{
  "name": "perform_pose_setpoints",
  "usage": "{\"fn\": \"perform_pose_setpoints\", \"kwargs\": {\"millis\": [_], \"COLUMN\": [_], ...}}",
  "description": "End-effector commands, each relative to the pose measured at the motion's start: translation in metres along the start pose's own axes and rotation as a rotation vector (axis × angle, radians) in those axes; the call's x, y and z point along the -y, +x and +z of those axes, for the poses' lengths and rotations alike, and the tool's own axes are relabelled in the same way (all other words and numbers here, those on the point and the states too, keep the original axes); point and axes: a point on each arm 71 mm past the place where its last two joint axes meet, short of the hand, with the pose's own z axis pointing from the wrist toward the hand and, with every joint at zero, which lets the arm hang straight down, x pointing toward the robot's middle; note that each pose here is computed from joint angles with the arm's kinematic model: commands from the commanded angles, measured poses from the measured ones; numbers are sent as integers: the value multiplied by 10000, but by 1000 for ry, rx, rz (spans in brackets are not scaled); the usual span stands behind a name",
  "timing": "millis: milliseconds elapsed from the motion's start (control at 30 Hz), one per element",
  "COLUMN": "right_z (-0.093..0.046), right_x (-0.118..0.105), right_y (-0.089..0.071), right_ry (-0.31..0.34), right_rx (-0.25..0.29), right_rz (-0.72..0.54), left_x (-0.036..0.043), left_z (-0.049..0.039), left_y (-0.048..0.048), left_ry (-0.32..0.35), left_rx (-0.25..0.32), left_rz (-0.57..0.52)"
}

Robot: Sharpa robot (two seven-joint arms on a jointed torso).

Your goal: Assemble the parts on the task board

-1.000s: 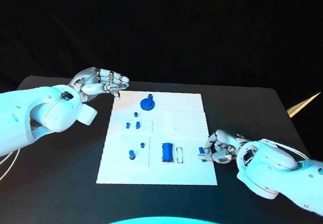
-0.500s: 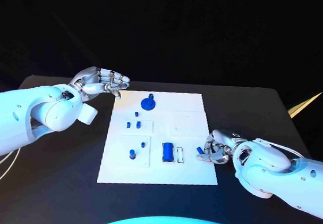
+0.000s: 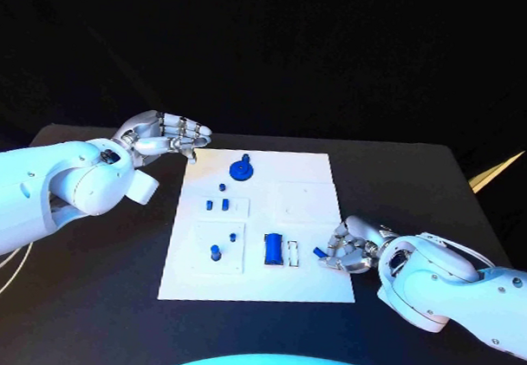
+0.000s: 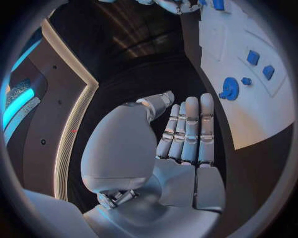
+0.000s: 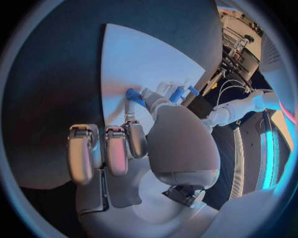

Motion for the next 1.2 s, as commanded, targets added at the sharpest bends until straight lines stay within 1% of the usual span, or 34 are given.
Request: {"fn": "perform_pose_setpoints", "kwargs": {"millis": [33, 167, 433, 900, 1200], "right_z": [-21, -38, -21, 90, 114], "right_x": [-51, -128, -243, -353, -384], "right_y": [-10, -21, 17, 101, 135], "right_ry": [-8, -21, -32, -15, -12], "right_rx": [-13, -26, -56, -99, -124], "right_rz": [77, 151, 209, 190, 156], "left_x": [4, 3, 4, 5, 5], "left_z": [6, 8, 10, 9, 6], "left_y": [18, 21, 27, 31, 28], "left_ry": [1, -1, -1, -1, -2], "left_rx": [-7, -8, -10, -11, -11], "left_rz": [-2, -1, -1, -1, 0]}}
